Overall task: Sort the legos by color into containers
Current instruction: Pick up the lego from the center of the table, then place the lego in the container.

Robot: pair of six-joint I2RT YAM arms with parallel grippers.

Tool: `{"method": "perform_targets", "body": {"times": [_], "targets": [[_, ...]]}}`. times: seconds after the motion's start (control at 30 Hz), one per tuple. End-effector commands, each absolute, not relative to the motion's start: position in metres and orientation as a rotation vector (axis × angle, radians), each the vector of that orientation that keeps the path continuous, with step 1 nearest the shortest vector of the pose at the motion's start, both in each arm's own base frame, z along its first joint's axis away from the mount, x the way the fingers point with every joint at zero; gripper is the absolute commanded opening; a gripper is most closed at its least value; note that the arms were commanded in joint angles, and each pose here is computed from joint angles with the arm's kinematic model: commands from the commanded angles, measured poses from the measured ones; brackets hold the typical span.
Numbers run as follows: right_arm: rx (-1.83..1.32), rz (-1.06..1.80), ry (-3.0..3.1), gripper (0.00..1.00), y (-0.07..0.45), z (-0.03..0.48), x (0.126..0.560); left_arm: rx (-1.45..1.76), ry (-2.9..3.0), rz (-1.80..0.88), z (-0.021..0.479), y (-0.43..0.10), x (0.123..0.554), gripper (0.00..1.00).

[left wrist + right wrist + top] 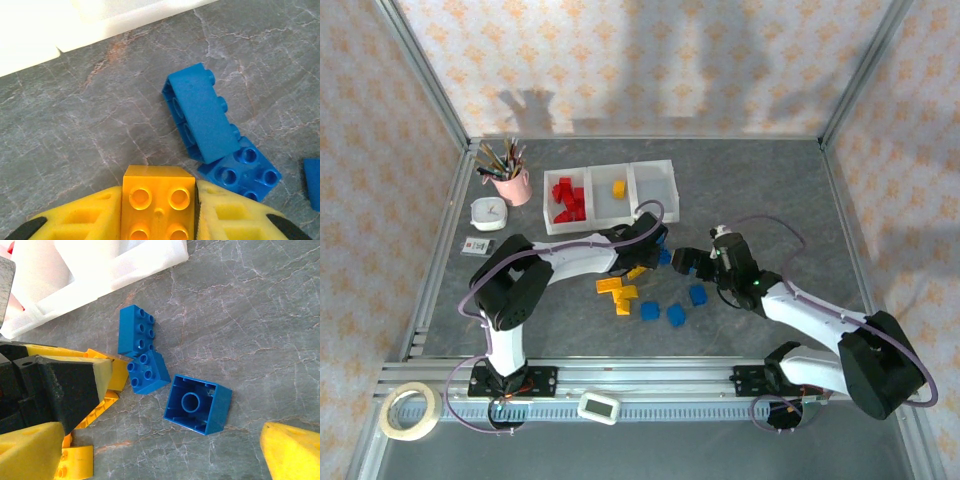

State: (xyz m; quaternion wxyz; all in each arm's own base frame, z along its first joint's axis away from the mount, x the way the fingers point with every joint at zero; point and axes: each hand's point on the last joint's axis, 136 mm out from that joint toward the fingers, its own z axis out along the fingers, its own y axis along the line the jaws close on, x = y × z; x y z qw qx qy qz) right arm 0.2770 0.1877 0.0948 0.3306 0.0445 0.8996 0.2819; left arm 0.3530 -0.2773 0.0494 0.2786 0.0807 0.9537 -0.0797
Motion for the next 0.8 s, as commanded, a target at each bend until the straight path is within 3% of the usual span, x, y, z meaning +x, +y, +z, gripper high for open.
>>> {"method": "perform_targets", "body": {"times": [0.0,0.27,0.47,0.77], "targets": [[0.117,0.74,2.299,1.0,0.188,0.11,0.285,0.138,2.505,-0.242,0.074,-0.266,0.359,0.34],[0.065,0.824,2.235,1.0,0.204,0.136,0.294,-0.069,2.406,-0.292,0.126,-0.228,0.372,0.3],[0.049,0.838,2.217,1.0,0.216,0.141,0.312,-0.264,2.302,-0.213,0.168,-0.186,0.408,0.24],[0.037,0.825,2.194,1.0,0.23,0.147,0.339,-0.414,2.245,-0.15,0.167,-0.157,0.478,0.25]]}}
